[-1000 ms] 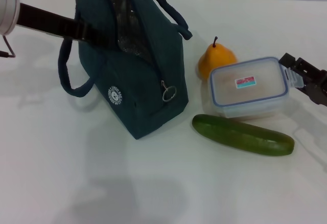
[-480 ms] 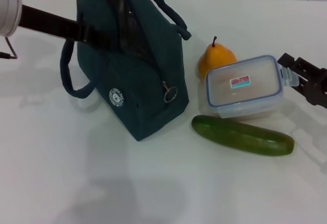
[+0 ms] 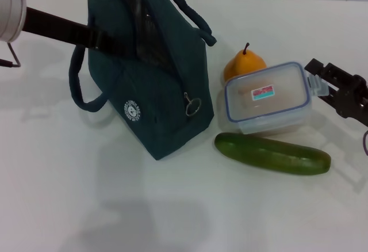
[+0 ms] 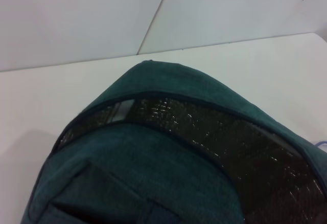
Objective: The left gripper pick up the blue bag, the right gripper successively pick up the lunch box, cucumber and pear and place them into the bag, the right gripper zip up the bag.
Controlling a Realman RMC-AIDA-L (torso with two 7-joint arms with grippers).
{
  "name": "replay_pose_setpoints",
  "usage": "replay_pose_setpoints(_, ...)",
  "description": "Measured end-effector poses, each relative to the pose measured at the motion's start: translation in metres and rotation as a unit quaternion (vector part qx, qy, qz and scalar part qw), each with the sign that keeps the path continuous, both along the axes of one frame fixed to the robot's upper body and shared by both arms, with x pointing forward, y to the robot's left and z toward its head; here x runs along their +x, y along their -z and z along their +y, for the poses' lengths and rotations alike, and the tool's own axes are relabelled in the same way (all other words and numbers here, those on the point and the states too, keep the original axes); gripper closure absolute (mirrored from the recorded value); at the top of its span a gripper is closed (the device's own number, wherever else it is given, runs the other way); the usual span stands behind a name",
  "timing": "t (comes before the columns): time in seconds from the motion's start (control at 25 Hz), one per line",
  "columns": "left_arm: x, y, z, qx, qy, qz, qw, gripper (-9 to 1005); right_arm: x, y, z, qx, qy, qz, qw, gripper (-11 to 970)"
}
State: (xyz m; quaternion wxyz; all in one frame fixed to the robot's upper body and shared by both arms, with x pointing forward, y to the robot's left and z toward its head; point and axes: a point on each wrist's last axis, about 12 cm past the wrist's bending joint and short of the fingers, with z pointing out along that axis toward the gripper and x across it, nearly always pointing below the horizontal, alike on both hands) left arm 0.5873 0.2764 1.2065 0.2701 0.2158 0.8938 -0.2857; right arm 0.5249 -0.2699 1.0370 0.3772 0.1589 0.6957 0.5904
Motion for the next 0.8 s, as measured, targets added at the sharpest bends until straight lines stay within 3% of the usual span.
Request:
replay_pose_setpoints(0.16,-0.0005,0.0008,0.0009,0.000,0.000,-0.001,1.000,955,-0.0006,0.0002,0.0020,0.004,-0.002,0.002,1.000,494)
replay_pose_setpoints(0.6,-0.0015,0.0022,0.0031,0.003,0.004,-0.005,1.000,955,-0.0030,0.0039,0.0036,0.016,0.009,0.015,1.000,715)
replay_pose_setpoints(0.8,-0.0014,0.0020,0.0029,0.003,0.005,-0.006,1.000,955,-0.0022,0.0020,0.0053,0.026,0.004,0.016,1.000,865)
